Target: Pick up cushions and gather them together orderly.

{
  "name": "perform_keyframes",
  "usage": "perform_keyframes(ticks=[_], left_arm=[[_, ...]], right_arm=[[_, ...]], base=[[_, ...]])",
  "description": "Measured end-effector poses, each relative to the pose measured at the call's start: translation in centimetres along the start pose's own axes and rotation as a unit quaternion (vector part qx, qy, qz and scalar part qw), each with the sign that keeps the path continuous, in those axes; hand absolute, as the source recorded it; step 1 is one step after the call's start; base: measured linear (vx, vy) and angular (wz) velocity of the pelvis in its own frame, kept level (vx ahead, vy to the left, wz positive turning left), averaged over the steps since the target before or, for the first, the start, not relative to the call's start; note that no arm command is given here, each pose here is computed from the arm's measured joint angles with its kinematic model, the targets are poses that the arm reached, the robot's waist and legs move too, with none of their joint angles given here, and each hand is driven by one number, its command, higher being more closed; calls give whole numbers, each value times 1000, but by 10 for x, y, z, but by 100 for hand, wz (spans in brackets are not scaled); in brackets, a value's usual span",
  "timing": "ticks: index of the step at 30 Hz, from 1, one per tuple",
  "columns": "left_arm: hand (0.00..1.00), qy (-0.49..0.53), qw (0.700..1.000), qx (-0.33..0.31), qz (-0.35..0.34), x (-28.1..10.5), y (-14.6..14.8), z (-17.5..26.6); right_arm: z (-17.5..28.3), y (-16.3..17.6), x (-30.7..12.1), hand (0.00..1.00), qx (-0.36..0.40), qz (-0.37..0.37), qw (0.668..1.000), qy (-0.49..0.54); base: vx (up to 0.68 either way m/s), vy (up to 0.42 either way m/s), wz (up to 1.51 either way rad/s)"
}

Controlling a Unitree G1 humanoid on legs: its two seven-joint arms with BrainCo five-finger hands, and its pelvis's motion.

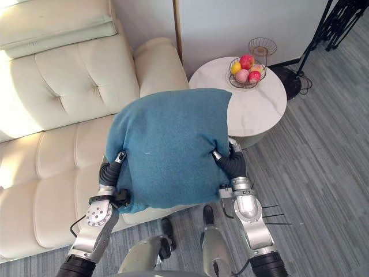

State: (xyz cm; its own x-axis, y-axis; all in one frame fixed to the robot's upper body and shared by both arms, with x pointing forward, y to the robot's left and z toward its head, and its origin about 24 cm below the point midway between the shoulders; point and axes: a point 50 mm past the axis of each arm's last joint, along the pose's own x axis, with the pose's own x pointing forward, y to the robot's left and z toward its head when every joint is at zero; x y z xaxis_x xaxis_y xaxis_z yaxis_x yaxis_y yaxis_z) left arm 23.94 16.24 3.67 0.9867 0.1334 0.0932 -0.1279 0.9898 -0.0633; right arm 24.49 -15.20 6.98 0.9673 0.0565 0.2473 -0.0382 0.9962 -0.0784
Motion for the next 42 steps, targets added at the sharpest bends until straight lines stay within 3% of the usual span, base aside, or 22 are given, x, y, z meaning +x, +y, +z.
perform_keyframes(ticks=[9,13,22,42], left_arm=[[100,2,1000,-23,8,-6,-5,0],[100,14,999,-44,-17,-9,-25,-3],[100,8,996,-61,-62,-9,-45,1],[100,30,997,-33,-60,-17,-26,-8]], right_arm=[[-3,-6,8,100,-36,-2,999,-3],[-18,-28,5,100,-51,-49,997,36],[-17,-44,-3,100,-42,-99,994,37],[-29,-31,-9,100,2,-70,995,68]], base=[[-316,-225,74],[-431,-134,122],[-256,68,58],[-32,104,16]])
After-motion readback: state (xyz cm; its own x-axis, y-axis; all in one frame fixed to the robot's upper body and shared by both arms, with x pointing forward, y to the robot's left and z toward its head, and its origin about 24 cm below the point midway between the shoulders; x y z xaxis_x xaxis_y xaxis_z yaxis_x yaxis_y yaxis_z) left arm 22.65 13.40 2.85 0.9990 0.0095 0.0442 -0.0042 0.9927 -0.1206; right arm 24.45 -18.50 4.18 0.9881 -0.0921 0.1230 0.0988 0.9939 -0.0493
